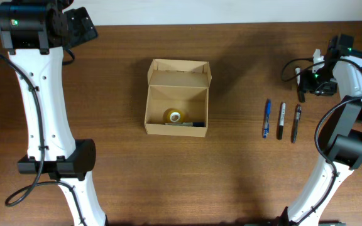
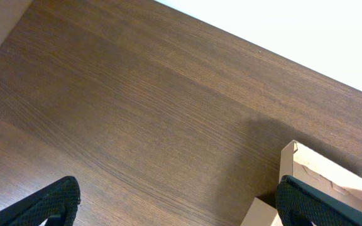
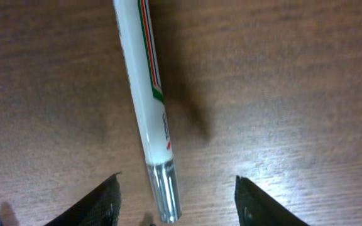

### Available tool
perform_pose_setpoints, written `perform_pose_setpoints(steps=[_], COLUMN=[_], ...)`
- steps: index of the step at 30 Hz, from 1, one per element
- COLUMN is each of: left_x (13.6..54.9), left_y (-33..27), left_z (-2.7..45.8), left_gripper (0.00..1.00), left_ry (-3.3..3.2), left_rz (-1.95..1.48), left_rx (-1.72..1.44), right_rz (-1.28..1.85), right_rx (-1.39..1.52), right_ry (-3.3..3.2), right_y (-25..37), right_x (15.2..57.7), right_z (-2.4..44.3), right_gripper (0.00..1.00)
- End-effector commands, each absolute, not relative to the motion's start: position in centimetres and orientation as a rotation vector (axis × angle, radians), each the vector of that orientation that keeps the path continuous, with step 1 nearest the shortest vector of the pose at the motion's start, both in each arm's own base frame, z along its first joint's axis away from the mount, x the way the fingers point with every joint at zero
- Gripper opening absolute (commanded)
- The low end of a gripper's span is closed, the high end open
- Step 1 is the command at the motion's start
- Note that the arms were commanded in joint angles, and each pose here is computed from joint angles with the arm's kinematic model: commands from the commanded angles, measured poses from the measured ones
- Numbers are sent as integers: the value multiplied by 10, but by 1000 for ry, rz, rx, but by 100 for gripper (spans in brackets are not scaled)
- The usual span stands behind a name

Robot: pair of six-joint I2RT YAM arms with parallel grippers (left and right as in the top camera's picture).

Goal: Pack container
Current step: 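Move the right gripper to the second white marker and grasp it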

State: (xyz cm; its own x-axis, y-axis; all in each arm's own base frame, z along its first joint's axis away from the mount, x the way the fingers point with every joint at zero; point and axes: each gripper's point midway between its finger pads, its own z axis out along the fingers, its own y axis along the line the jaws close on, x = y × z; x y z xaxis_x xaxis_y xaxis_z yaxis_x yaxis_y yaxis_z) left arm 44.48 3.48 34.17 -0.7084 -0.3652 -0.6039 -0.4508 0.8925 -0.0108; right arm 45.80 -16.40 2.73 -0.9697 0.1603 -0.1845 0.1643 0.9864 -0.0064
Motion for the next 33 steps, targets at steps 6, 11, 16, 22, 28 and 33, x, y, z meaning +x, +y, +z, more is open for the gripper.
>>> perform_pose_setpoints(steps=[6,11,16,22,28,33], left_x=[446,446,446,446,446,446], left_y=[37,37,37,37,37,37], left_z=[339,339,339,339,339,339], left_gripper=[100,100,100,100,100,100], left_ry=[2443,2443,2443,2443,2443,2443], left_rz=[190,190,190,190,190,190], left_rx=[-580,-580,-580,-580,-580,-580], right_rz=[26,20,22,41,53,55], right_rx=[59,24,25,34,68,77], right_ry=[2928,2904,2907,2968,3002,3005], right_y=[-145,-137,-134,-131,-130,-130], right_x=[470,478,479,469,464,463], right_z=[23,23,18,0,-11,-12], right_gripper=[58,58,58,58,58,35])
